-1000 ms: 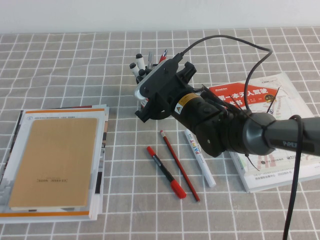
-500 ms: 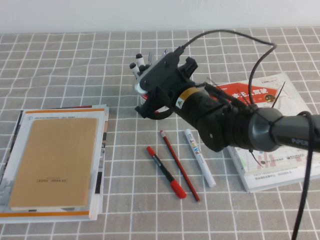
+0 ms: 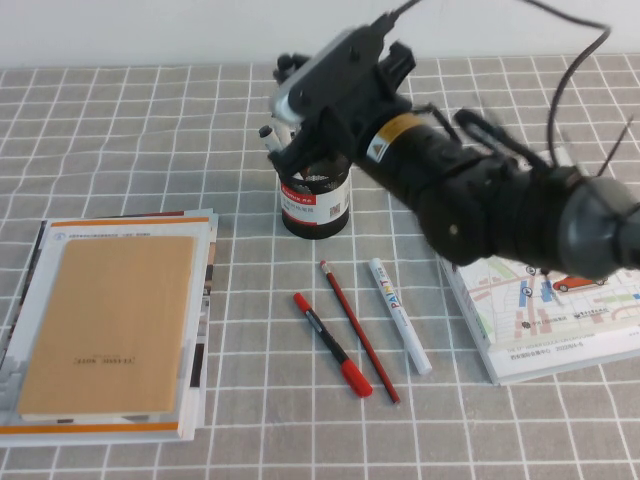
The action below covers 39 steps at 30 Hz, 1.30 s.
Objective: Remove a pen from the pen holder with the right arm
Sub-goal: 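Take a marker out of the pen holder and lay it on the table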
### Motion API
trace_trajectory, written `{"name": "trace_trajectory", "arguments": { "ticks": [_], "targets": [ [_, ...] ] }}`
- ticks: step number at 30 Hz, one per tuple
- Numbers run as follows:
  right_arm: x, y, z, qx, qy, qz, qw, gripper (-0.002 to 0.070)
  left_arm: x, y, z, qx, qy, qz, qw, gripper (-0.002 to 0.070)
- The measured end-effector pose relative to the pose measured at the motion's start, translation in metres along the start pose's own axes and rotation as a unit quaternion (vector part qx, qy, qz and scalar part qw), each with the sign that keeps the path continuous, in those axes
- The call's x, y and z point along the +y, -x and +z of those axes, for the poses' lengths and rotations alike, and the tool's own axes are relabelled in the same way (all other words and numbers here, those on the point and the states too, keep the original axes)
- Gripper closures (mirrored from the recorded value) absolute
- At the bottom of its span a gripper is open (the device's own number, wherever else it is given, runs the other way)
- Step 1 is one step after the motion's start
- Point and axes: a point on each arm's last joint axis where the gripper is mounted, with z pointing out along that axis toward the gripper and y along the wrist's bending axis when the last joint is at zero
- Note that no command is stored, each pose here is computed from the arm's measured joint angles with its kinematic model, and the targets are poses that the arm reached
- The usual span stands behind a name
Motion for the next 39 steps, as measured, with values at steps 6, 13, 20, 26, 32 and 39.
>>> {"name": "trace_trajectory", "arguments": {
  "ticks": [6,13,20,26,32,39],
  "targets": [
    [-0.015,0.042,-0.022,-0.001,0.0,0.014,1.0,0.0566,0.0,0.0,0.0,0.0,0.0,0.0,1.0,0.0678],
    [-0.028,0.08,-0.062,0.066,0.033,0.075,0.994,0.0566,0.0,0.0,0.0,0.0,0.0,0.0,1.0,0.0678],
    [-0.02,0.082,-0.095,0.21,0.112,0.136,0.962,0.0566,0.0,0.0,0.0,0.0,0.0,0.0,1.0,0.0678],
    [-0.029,0.062,-0.108,0.351,0.098,0.205,0.908,0.0566,0.0,0.0,0.0,0.0,0.0,0.0,1.0,0.0678],
    [-0.04,0.033,-0.096,0.454,0.069,0.229,0.858,0.0566,0.0,0.0,0.0,0.0,0.0,0.0,1.0,0.0678],
    [-0.028,-0.009,-0.054,0.51,0.076,0.232,0.825,0.0566,0.0,0.0,0.0,0.0,0.0,0.0,1.0,0.0678]
  ]
}}
